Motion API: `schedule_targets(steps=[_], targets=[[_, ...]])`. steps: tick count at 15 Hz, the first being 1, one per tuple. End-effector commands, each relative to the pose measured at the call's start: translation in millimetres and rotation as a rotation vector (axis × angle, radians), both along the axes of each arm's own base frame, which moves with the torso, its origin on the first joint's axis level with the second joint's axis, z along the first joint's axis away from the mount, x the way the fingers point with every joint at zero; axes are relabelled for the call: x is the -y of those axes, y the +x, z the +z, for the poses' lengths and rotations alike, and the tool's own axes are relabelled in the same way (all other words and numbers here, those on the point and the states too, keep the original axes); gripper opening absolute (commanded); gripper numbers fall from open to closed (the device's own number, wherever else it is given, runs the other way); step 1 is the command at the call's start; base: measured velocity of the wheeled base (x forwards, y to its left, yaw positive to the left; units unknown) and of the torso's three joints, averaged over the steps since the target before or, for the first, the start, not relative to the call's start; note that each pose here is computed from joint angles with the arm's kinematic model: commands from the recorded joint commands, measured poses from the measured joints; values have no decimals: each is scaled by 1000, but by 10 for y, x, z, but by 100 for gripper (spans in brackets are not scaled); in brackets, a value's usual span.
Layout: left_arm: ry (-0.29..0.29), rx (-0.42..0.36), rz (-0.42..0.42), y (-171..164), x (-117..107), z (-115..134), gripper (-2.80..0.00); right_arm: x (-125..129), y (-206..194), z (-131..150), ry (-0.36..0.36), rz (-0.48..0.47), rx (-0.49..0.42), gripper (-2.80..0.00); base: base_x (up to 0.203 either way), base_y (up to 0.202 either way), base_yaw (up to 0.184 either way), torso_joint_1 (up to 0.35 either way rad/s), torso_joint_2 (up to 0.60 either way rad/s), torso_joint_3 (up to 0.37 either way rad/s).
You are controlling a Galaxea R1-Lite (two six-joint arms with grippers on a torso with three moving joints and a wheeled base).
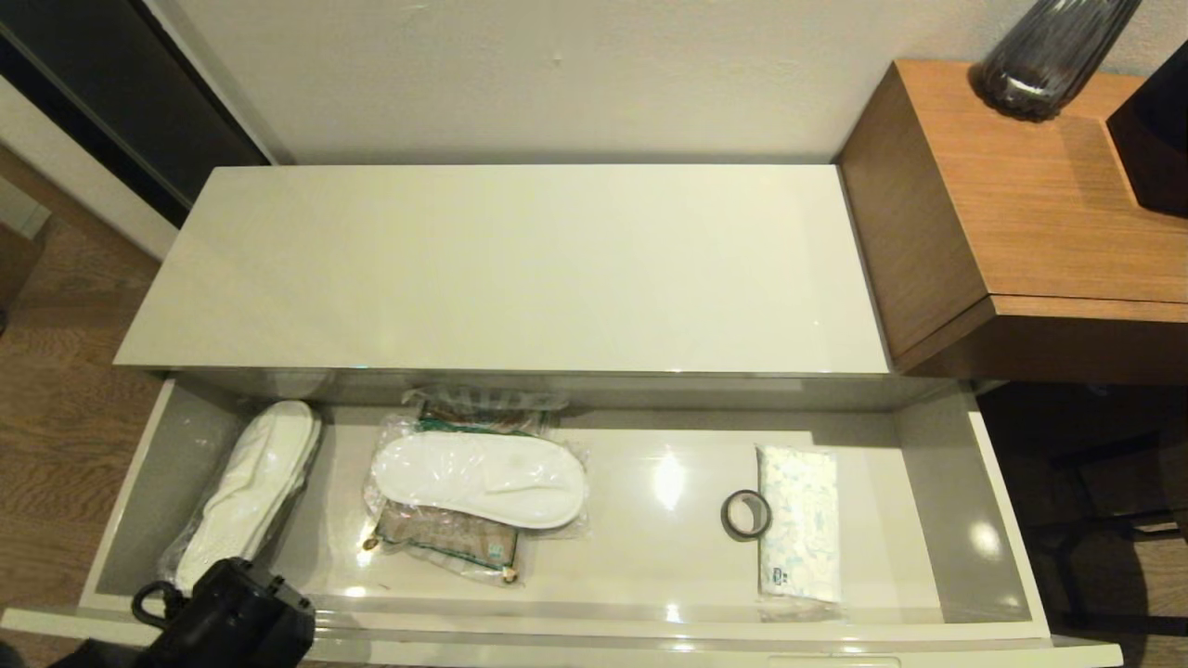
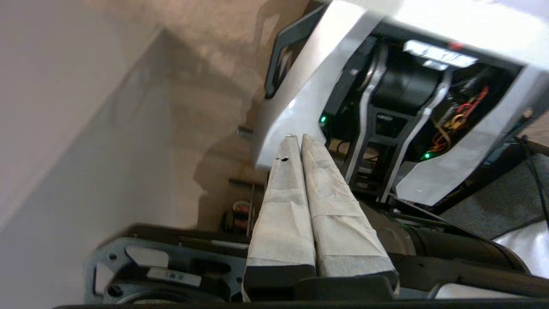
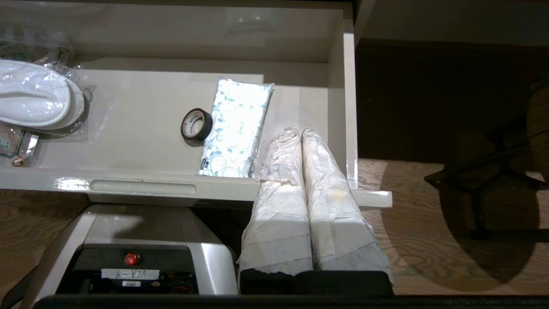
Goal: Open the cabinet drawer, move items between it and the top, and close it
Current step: Close the drawer
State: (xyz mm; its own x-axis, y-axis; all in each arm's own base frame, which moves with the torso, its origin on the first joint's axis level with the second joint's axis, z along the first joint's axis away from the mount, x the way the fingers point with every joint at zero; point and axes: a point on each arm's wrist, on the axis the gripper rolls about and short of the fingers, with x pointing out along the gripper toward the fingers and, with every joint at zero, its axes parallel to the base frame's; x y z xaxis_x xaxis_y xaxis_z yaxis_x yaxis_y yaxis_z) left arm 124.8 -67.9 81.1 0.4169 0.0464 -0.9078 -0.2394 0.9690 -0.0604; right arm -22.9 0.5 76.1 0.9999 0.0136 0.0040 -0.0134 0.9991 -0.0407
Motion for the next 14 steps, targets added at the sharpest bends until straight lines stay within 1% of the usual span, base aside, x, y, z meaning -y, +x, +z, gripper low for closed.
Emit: schedule_targets(steps=[1, 2, 3, 4, 5, 8, 9, 10, 12, 14], targets=[[23, -52, 11, 9, 7, -107, -280, 0, 1, 1, -1, 0, -1, -280, 0, 0, 0, 0, 0, 0], [24, -63, 11, 9, 8, -141, -280, 0, 1, 1, -1, 0, -1, -280, 0, 0, 0, 0, 0, 0], [23, -63, 11, 10, 8, -150, -280, 0, 1, 1, -1, 0, -1, -280, 0, 0, 0, 0, 0, 0], [18, -59, 12, 33, 23, -211, -280, 0, 1, 1, -1, 0, -1, -280, 0, 0, 0, 0, 0, 0], [24, -70, 17, 80, 50, -312, -280, 0, 1, 1, -1, 0, -1, -280, 0, 0, 0, 0, 0, 0], [69, -130, 48, 221, 128, -755, -280, 0, 1, 1, -1, 0, -1, -280, 0, 0, 0, 0, 0, 0], [72, -127, 57, 266, 152, -905, -280, 0, 1, 1, -1, 0, -1, -280, 0, 0, 0, 0, 0, 0], [75, -119, 63, 297, 167, -1022, -280, 0, 1, 1, -1, 0, -1, -280, 0, 0, 0, 0, 0, 0], [65, -72, 74, 363, 192, -1190, -280, 0, 1, 1, -1, 0, -1, -280, 0, 0, 0, 0, 0, 0], [61, -10, 80, 465, 198, -1218, -280, 0, 1, 1, -1, 0, -1, -280, 0, 0, 0, 0, 0, 0]])
